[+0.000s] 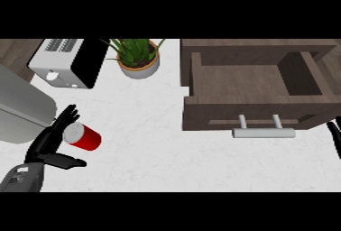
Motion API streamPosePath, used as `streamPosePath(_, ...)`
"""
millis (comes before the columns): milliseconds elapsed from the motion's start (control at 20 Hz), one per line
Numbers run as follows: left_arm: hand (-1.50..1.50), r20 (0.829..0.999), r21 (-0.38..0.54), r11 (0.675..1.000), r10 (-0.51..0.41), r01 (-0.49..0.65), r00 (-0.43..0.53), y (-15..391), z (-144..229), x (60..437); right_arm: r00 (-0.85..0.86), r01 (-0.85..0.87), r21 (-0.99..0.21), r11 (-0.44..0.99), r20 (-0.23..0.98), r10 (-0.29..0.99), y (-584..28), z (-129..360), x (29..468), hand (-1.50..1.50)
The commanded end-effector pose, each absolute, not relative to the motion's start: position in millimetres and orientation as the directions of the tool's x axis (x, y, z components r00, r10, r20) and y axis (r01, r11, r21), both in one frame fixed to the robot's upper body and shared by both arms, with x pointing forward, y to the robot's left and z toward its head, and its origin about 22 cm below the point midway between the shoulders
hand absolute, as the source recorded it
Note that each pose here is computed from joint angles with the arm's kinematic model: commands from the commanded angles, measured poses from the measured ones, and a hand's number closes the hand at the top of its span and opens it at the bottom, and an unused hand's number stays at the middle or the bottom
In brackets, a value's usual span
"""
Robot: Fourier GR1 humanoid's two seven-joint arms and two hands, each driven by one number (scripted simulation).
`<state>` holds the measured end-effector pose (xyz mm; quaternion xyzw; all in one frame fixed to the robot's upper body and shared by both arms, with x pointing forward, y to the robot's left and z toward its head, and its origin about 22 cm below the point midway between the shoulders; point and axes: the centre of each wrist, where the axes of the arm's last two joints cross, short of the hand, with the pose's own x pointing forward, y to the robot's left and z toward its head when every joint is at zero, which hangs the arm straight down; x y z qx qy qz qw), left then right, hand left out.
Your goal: Pick up the can, place it into the drawer and close the drawer
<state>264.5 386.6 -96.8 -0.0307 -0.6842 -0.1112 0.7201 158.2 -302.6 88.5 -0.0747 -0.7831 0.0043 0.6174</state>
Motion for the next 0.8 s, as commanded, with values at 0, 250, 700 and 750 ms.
streamPosePath(0,-1.50,0.994,0.098,0.969,-0.104,0.225,0.017,375,-97,282,-0.232,0.114,-0.090,0.989,0.966,0.114,-294,100,149,-1.50)
streamPosePath(250,-1.50,0.997,0.077,0.974,-0.081,0.214,0.012,364,-82,304,-0.248,0.118,-0.073,0.990,0.963,0.101,-298,88,159,-1.50)
streamPosePath(700,-1.50,0.999,0.049,0.959,-0.052,0.280,0.003,344,-98,292,-0.231,0.120,-0.096,0.988,0.965,0.122,-310,81,144,-1.50)
streamPosePath(750,-1.50,0.999,0.036,0.958,-0.043,0.285,0.018,339,-105,294,-0.235,0.099,-0.078,0.992,0.967,0.100,-308,82,154,-1.50)
